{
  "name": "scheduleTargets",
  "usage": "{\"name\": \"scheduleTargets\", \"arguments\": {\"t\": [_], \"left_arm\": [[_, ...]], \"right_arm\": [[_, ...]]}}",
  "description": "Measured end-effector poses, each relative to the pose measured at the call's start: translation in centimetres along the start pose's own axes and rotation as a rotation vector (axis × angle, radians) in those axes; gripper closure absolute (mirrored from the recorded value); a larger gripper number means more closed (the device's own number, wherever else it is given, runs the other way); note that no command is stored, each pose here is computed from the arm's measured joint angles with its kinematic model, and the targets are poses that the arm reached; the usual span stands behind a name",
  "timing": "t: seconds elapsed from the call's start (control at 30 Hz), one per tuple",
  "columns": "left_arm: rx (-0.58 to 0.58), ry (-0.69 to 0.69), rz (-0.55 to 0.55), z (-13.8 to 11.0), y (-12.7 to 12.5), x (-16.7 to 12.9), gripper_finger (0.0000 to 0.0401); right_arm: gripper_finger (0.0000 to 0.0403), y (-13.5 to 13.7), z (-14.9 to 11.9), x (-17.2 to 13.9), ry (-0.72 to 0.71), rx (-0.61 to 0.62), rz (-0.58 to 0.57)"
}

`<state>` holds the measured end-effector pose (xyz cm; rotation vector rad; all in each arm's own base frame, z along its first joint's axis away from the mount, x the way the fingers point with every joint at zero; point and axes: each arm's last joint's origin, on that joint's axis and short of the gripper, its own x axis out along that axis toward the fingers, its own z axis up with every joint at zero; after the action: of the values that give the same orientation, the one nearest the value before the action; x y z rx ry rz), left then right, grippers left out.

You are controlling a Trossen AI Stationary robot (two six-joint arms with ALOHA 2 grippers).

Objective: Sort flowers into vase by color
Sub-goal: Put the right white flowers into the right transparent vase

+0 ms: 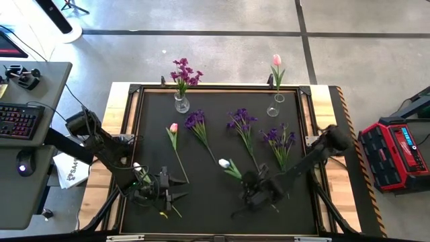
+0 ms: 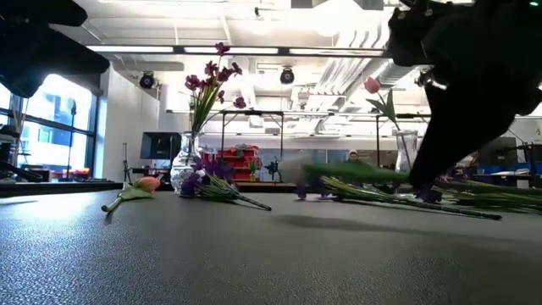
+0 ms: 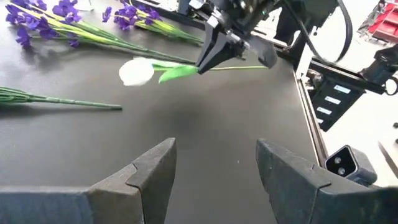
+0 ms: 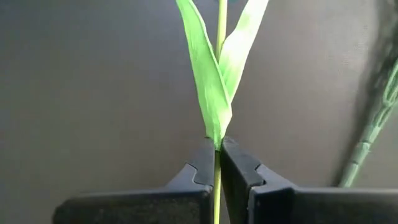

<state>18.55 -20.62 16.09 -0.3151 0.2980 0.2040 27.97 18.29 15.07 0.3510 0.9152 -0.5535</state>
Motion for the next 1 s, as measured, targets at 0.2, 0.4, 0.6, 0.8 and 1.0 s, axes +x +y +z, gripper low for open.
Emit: {"name": "scheduleTargets", "arguments": {"t": [0.2,0.4,0.6,0.8,1.0], "left_arm": [[-0.013,-0.022,0.01,0.1,0.0,0.0,0.0192],[-0.018,-0.029,0.013,0.2,0.0,0.1,0.0192],[-0.018,-0.032,0.015,0.2,0.0,0.1,0.0192],[-0.018,-0.032,0.015,0.2,0.0,0.1,0.0192],[-0.017,-0.031,0.015,0.2,0.0,0.1,0.0192]], "right_arm": [[0.0403,-0.5,-0.4,0.4,-0.099,0.076,0.122],[0.0403,-0.6,-0.3,1.2,-0.102,0.078,0.116],[0.0403,-0.9,0.1,1.5,-0.102,0.085,0.095],[0.0394,-1.3,0.5,1.8,-0.098,0.088,0.072],[0.0315,-1.4,0.5,1.7,-0.147,0.052,0.042]]}}
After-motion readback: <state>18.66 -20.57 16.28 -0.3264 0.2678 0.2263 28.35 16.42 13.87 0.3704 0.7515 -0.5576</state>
